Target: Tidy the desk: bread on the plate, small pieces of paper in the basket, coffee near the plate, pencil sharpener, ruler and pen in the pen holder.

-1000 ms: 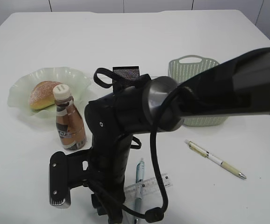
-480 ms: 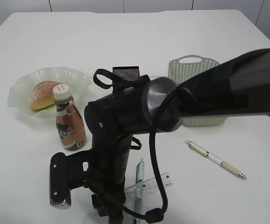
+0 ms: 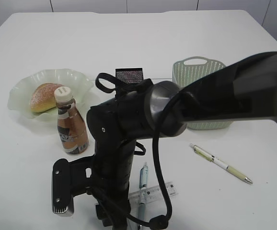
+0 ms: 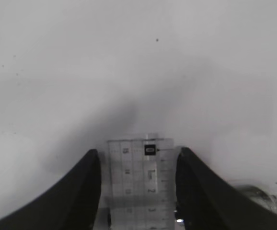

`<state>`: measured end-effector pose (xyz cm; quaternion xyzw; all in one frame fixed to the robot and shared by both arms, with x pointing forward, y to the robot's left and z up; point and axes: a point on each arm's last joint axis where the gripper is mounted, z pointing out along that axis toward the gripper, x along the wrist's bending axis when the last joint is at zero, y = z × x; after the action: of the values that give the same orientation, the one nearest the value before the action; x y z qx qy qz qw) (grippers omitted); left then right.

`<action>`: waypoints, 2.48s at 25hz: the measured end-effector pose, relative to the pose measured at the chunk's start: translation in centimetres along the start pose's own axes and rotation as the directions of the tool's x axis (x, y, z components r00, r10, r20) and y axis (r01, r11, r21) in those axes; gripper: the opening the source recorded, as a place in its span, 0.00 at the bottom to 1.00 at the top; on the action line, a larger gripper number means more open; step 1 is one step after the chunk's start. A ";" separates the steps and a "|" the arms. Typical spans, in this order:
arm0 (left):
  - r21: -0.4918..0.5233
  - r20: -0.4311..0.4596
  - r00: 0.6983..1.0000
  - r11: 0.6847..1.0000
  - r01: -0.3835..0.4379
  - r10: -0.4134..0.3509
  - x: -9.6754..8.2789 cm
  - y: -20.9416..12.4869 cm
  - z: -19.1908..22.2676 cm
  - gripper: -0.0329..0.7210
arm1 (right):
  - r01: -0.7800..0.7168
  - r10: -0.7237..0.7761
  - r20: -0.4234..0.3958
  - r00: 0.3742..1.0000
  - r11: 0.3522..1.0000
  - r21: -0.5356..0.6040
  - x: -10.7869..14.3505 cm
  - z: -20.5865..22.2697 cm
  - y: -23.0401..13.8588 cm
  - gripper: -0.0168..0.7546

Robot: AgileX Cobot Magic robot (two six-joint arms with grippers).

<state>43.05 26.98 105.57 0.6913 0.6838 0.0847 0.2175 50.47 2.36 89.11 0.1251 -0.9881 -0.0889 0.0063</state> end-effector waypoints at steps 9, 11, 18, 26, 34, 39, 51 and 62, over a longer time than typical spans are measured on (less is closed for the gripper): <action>0.000 0.000 1.000 1.000 0.000 0.000 0.0 0.0 0.0 0.62 | -0.001 0.001 0.000 1.000 1.000 0.000 0.0 0.0 0.0 0.37; 0.000 0.000 1.000 1.000 0.000 0.000 0.0 0.0 0.0 0.62 | -0.002 0.002 0.000 1.000 1.000 0.000 0.0 0.0 0.0 0.36; 0.000 0.000 1.000 1.000 0.000 0.000 0.0 0.0 0.0 0.62 | 0.000 0.001 0.036 0.999 1.000 -0.031 0.0 -2.5 0.3 0.36; 0.000 0.000 1.000 1.000 0.000 0.000 0.0 0.0 0.0 0.62 | -0.144 0.200 0.175 0.964 0.946 -0.291 -0.9 -14.0 -2.3 0.36; -0.002 0.000 1.000 1.000 0.000 0.000 0.0 0.0 0.0 0.62 | -0.247 0.473 0.209 0.856 0.729 -0.638 -4.1 -21.0 -9.3 0.36; -0.003 0.000 1.000 1.000 0.000 0.000 0.0 0.0 0.0 0.62 | -0.188 0.601 0.206 0.772 0.526 -0.829 -6.6 -23.2 -13.5 0.36; -0.004 0.000 1.000 1.000 0.000 0.000 0.0 0.0 0.0 0.62 | -0.010 0.672 0.264 0.692 0.375 -0.927 -12.2 -19.3 -16.7 0.37; -0.004 0.000 1.000 1.000 0.000 0.000 0.0 0.0 0.0 0.62 | 0.088 0.617 0.283 0.735 0.326 -0.941 -17.9 -17.3 -16.7 0.37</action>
<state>43.09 26.98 105.59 0.6908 0.6837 0.0862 0.2190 72.48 -12.11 103.37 -0.1123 -0.7155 -0.6517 -0.2253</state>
